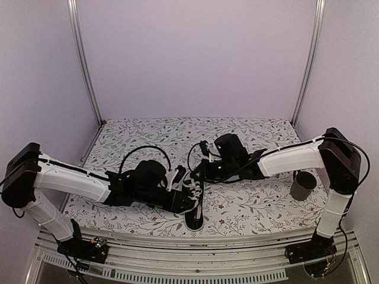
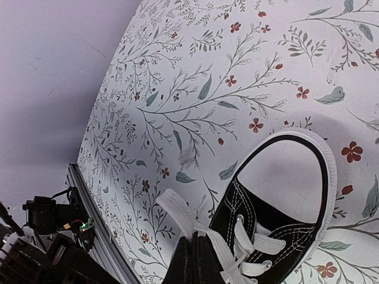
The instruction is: Tie the shoes
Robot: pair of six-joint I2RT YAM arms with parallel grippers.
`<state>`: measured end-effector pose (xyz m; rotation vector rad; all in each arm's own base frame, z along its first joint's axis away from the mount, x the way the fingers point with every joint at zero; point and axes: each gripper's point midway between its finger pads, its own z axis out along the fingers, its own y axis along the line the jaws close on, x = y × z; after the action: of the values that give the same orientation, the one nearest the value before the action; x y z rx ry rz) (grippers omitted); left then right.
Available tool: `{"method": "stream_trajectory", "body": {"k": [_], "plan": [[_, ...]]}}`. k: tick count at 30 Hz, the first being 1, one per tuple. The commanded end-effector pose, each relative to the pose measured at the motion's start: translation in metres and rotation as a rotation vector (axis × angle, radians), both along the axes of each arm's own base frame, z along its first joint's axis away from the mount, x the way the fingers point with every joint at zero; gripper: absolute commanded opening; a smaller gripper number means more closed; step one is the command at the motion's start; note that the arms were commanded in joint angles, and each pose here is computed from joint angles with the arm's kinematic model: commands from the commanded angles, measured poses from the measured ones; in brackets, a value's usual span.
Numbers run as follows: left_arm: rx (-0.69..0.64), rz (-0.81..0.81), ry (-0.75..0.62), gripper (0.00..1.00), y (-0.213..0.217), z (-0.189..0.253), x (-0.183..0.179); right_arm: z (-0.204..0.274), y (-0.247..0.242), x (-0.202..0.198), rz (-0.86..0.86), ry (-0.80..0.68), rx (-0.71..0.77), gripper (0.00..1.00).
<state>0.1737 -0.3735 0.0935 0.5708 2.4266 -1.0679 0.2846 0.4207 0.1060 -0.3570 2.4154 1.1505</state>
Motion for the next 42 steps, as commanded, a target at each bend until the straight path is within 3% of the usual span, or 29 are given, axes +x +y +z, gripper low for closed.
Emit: {"method": "stream_trajectory", "body": {"k": [1, 23, 29, 42], "plan": [[-0.023, 0.025, 0.009, 0.44, -0.01, -0.002, 0.0, 0.019, -0.005, 0.004, -0.024, -0.032, 0.028, 0.02], [0.099, 0.042, -0.026, 0.47, -0.029, -0.028, 0.023, 0.016, -0.007, 0.001, -0.02, -0.024, 0.03, 0.02], [0.148, 0.082, -0.054, 0.3, -0.023, -0.028, 0.029, 0.016, -0.009, 0.0, -0.024, -0.023, 0.033, 0.02], [0.092, 0.083, -0.083, 0.0, -0.017, 0.002, 0.024, 0.017, -0.019, -0.001, -0.045, -0.029, 0.026, 0.02]]}}
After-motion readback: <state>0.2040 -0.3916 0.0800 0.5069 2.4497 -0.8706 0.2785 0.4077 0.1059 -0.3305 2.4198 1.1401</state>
